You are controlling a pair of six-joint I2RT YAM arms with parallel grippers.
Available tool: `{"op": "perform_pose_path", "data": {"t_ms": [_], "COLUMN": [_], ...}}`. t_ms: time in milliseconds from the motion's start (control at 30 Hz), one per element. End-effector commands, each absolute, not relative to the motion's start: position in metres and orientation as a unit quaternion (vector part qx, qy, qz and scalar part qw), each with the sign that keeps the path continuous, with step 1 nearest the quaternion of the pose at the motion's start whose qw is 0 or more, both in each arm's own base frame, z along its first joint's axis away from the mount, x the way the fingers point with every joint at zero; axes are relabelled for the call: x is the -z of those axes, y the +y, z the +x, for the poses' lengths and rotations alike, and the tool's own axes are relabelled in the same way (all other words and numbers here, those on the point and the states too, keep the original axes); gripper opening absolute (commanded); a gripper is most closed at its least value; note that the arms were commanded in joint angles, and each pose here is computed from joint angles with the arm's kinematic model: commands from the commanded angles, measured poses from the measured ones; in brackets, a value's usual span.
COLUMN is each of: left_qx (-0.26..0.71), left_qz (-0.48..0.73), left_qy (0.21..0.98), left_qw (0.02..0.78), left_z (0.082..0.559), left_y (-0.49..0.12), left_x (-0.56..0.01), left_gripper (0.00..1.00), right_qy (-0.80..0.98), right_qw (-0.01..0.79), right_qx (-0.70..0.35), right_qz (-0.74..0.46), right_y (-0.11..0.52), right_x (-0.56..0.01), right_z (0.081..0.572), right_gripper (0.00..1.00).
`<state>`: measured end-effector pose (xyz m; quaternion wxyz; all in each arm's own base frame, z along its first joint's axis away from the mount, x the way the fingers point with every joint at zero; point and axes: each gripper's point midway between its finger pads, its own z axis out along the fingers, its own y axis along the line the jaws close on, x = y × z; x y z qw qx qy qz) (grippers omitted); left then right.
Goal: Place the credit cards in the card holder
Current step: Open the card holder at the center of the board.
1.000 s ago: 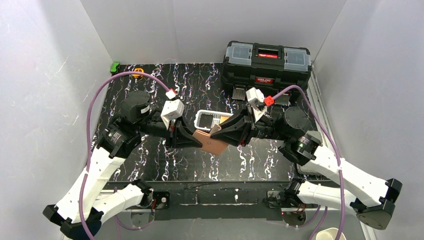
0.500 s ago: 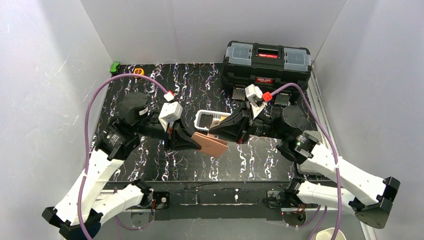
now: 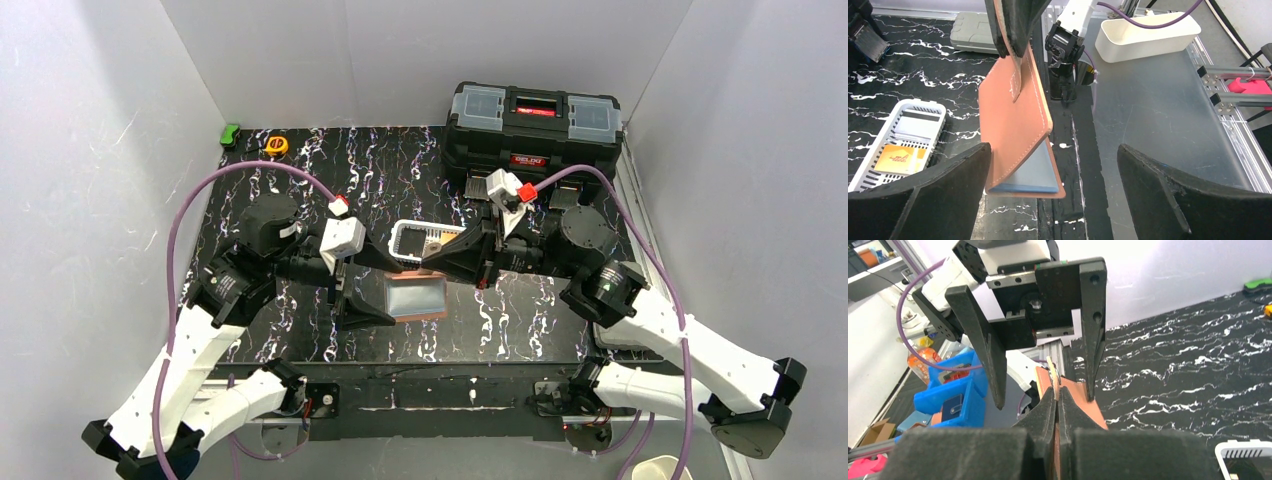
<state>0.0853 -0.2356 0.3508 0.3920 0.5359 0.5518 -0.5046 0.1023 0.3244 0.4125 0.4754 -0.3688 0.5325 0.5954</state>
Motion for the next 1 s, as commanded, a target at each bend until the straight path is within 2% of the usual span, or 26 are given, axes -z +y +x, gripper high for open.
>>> {"op": "perform_pose_path", "data": {"t_ms": [0, 267, 467, 567, 667, 733, 833, 867, 933, 967], "left_qx": [0.498, 0.471, 0.434, 0.45, 0.457, 0.454, 0.447, 0.444, 0.439, 0.438], "left_qz": [0.538, 0.533, 0.513, 0.511, 0.507, 0.506, 0.492, 0.486, 0.476, 0.473], "left_qy": [0.554, 0.571, 0.592, 0.595, 0.604, 0.61, 0.63, 0.638, 0.649, 0.653], "left_qw": [0.395, 0.411, 0.444, 0.427, 0.411, 0.407, 0.402, 0.399, 0.398, 0.398], "left_z": [0.084, 0.107, 0.136, 0.132, 0.13, 0.129, 0.13, 0.131, 0.131, 0.13], "left_y": [-0.233, -0.24, -0.244, -0.247, -0.248, -0.246, -0.243, -0.241, -0.238, -0.237], "left_x": [-0.346, -0.331, -0.324, -0.32, -0.311, -0.303, -0.292, -0.29, -0.285, -0.284], "left_gripper": [0.97, 0.92, 0.83, 0.76, 0.57, 0.34, 0.06, 0.0, 0.0, 0.0], "right_qy": [0.53, 0.523, 0.53, 0.532, 0.53, 0.529, 0.534, 0.539, 0.554, 0.562], "right_qw": [0.482, 0.466, 0.431, 0.415, 0.412, 0.411, 0.408, 0.409, 0.412, 0.41], "right_qx": [-0.587, -0.602, -0.618, -0.629, -0.636, -0.638, -0.637, -0.634, -0.623, -0.617], "right_qz": [-0.377, -0.384, -0.389, -0.387, -0.382, -0.379, -0.377, -0.375, -0.368, -0.367], "right_y": [0.316, 0.32, 0.331, 0.337, 0.342, 0.345, 0.351, 0.352, 0.352, 0.351], "right_x": [-0.421, -0.424, -0.414, -0.408, -0.405, -0.403, -0.398, -0.397, -0.391, -0.386], "right_z": [0.098, 0.093, 0.09, 0.089, 0.092, 0.094, 0.098, 0.101, 0.107, 0.109], "right_gripper": [0.01, 0.01, 0.01, 0.01, 0.01, 0.01, 0.01, 0.08, 0.22, 0.32]}}
